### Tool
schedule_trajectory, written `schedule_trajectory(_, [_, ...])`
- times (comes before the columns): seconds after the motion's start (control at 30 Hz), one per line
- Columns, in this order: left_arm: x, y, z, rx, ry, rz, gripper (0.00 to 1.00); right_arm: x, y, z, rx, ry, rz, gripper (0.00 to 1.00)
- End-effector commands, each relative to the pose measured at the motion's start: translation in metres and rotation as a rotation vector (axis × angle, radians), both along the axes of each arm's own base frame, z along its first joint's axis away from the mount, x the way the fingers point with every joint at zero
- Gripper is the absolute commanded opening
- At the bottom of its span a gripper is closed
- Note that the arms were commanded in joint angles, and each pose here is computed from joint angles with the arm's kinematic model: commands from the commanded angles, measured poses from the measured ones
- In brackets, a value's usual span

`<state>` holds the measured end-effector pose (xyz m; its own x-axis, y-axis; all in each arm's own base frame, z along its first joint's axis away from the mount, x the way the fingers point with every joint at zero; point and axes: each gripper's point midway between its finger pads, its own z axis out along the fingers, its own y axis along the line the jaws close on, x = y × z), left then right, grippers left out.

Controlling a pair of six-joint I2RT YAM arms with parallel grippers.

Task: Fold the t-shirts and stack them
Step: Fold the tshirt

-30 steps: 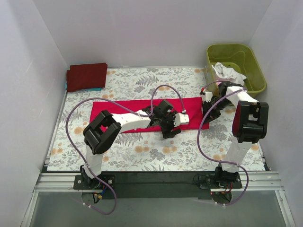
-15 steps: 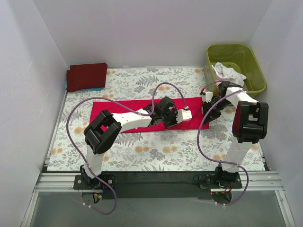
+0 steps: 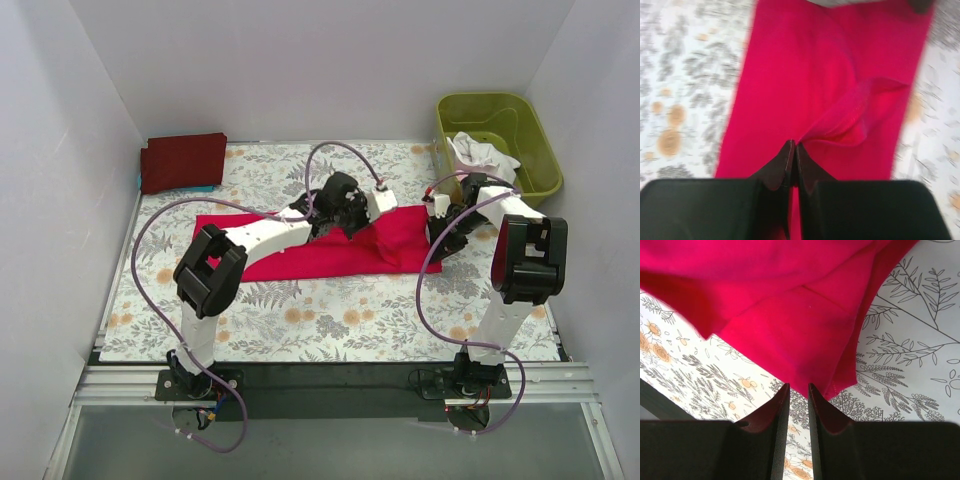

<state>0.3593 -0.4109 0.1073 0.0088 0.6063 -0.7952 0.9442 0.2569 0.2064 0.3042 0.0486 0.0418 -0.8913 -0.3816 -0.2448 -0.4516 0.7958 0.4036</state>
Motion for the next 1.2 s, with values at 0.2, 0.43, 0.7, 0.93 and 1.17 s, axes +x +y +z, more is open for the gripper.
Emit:
schedule_trajectory(0.2, [0.084,0.022,-0.011,-0.057,0.059,0.196,0.00,-0.024,-0.002,-0.003,-0.015,0.063,0.022,0.27])
schedule_trajectory(0.43, [0.123,0.043,-0.034,-0.043,0.082,0.324,0.06,-0.029,-0.004,-0.004,-0.033,0.067,0.027,0.27])
schedule_trajectory(0.7, [0.134,0.058,-0.002,-0.108,0.123,0.411,0.47,-0.040,-0.010,-0.005,-0.064,0.074,0.043,0.28])
schedule_trajectory(0.93, [0.080,0.082,0.032,-0.162,0.411,0.333,0.46,-0.062,-0.003,0.010,-0.023,0.074,0.125,0.28])
schedule_trajectory(1.17, [0.006,0.123,0.017,-0.112,0.644,0.395,0.45,-0.007,0.013,0.048,0.046,-0.087,0.129,0.29])
